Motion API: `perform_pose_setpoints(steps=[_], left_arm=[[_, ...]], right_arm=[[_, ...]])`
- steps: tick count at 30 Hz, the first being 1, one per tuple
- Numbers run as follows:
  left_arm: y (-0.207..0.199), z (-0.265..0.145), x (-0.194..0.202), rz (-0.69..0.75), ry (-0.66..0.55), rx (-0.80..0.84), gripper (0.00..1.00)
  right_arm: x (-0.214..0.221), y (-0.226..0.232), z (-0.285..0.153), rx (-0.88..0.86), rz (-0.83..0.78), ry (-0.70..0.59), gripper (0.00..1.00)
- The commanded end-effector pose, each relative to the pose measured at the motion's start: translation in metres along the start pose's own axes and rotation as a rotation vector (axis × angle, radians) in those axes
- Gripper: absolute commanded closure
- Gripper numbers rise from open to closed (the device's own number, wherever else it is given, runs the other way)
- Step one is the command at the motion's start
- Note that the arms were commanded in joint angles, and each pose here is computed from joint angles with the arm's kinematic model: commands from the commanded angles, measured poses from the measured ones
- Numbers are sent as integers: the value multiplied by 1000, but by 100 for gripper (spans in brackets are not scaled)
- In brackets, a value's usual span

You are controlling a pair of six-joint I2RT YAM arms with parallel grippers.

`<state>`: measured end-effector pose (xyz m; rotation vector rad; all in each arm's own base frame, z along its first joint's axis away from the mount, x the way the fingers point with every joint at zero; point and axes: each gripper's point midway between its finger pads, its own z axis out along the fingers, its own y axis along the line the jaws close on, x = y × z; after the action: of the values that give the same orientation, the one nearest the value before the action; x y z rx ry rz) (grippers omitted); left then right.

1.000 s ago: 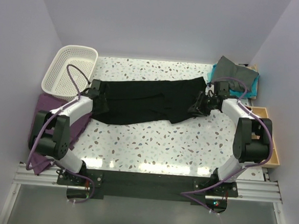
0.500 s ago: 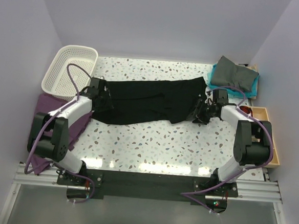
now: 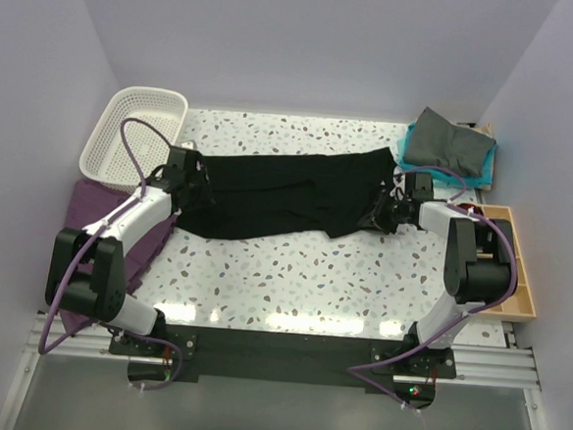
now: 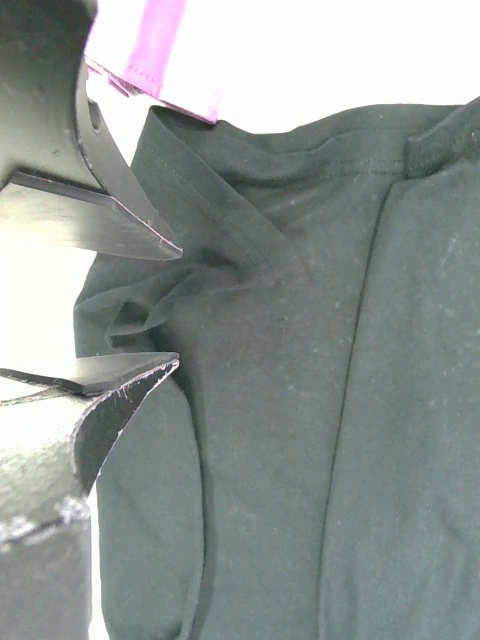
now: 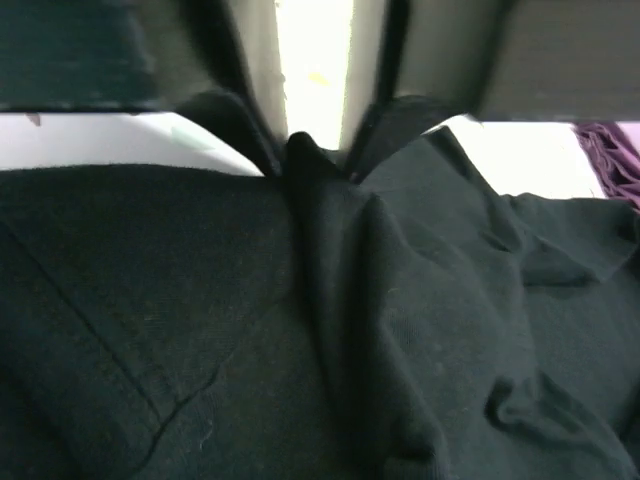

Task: Fold and stack the t-shirts
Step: Fold the other side of the tshirt into a rectangle

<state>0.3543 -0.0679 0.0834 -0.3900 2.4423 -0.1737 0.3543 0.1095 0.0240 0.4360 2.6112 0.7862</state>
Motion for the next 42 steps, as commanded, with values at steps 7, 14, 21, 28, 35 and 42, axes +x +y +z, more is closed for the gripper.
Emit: perform_pose_setpoints(steps=[7,14,21,28,35,42], left_arm=[[-1,-5,-17,15,-51,-5,52],[-1,0,-12,25,-33,-2,52],[1,4,-9,30,-24,-11,52],[3,9,-6,33,-12,-22,52],[3,14,-3,36,5,-19,52],[3,14,-3,34,4,-21,52]], right_arm=[[-21,33,-23,-87,-69,-84,96],[-41,63,-41,-159,-84,-120,100],[-60,76,-41,-140,-84,-91,97],[-47,67,-34,-114,-87,-47,78],[-20,55,-30,-99,-81,4,50],[-15,54,-19,-107,-83,27,58]])
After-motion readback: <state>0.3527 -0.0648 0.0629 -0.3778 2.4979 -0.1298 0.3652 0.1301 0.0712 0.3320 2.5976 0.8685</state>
